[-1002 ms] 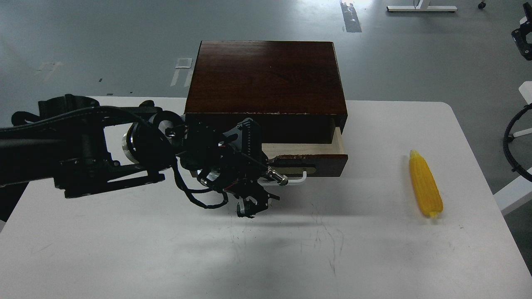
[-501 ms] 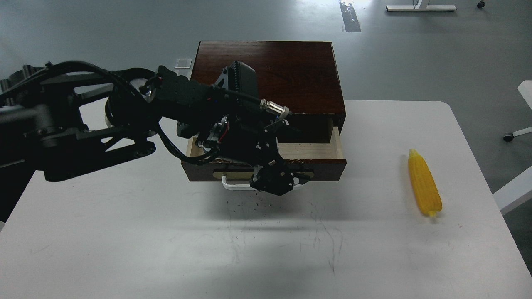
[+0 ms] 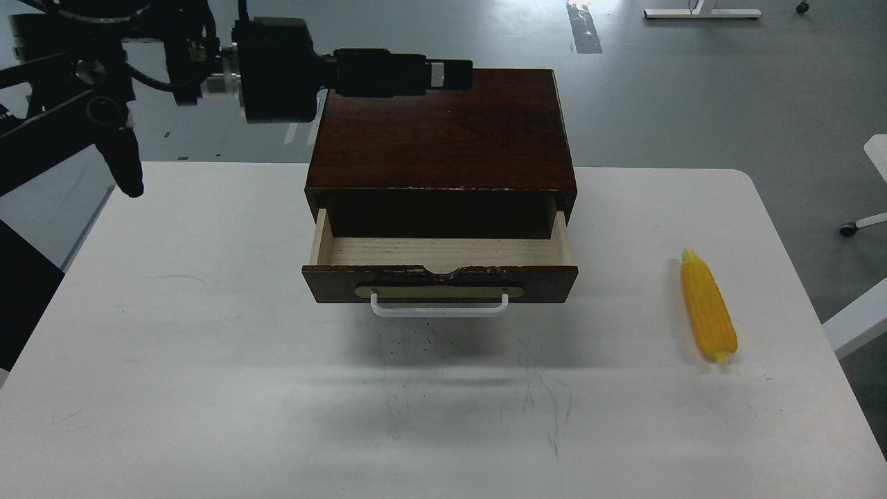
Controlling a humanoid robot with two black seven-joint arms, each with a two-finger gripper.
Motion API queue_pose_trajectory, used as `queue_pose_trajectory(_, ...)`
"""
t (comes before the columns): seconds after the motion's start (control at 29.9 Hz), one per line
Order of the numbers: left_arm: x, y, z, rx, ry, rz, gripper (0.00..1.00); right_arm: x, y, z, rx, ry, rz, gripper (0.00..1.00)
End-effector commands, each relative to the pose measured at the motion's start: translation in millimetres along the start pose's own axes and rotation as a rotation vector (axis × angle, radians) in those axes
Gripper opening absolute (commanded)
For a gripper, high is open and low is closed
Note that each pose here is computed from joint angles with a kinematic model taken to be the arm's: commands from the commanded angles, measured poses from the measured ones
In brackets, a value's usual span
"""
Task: Put corn in drawer with both arms
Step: 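Release the handle and lift the left arm away from the box, then reach the right hand to the yellow corn cob and close around it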
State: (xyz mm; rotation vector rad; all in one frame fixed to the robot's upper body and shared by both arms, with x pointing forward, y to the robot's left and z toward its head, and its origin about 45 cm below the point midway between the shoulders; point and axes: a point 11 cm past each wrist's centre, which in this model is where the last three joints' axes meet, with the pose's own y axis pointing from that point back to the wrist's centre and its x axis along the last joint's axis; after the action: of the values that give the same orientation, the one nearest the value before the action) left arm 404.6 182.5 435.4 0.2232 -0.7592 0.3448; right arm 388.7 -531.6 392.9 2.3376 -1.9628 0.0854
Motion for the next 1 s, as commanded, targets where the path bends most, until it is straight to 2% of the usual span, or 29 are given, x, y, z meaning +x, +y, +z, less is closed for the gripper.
queue_pose_trajectory(0.0,46.0,33.6,-30.9,-0.055,0.318,0.284,0.98,-9.9,-3.3,-12.6,-0.044,0.169,-0.065,1.0)
queue_pose_trajectory(0.17,75.4,84.0,-77.2,-0.128,0.637,0.609,0.98,-18.0,-7.4,-4.6,-0.088,0.243,-0.089,1.0)
queue_pose_trajectory(0.3,70.2,107.9,-112.2,-0.167,0.807,0.773,0.98,-49.3,-12.0,20.5,-0.167,0.368,-0.167,1.0)
queue_pose_trajectory(0.4,63.9,125.0,-130.2,-0.202,0.913,0.873,0.98,-75.5,-5.7,53.0,-0.275,0.521,-0.259,1.0)
queue_pose_trajectory(0.53,55.4,131.1,-139.6,-0.21,0.964,0.907,0.98,-88.2,3.8,84.2,-0.413,0.664,-0.29,1.0)
queue_pose_trajectory(0.6,54.2,131.5,-140.6,-0.207,0.967,0.908,0.98,-87.9,5.2,89.4,-0.435,0.675,-0.284,1.0)
queue_pose_trajectory(0.87,58.6,135.3,-137.1,-0.225,0.96,0.919,0.98,-104.8,8.2,93.0,-0.44,0.739,-0.336,1.0)
queue_pose_trajectory(0.97,60.8,140.0,-135.9,-0.233,0.956,0.93,0.98,-114.8,30.2,82.3,-0.428,0.773,-0.38,1.0)
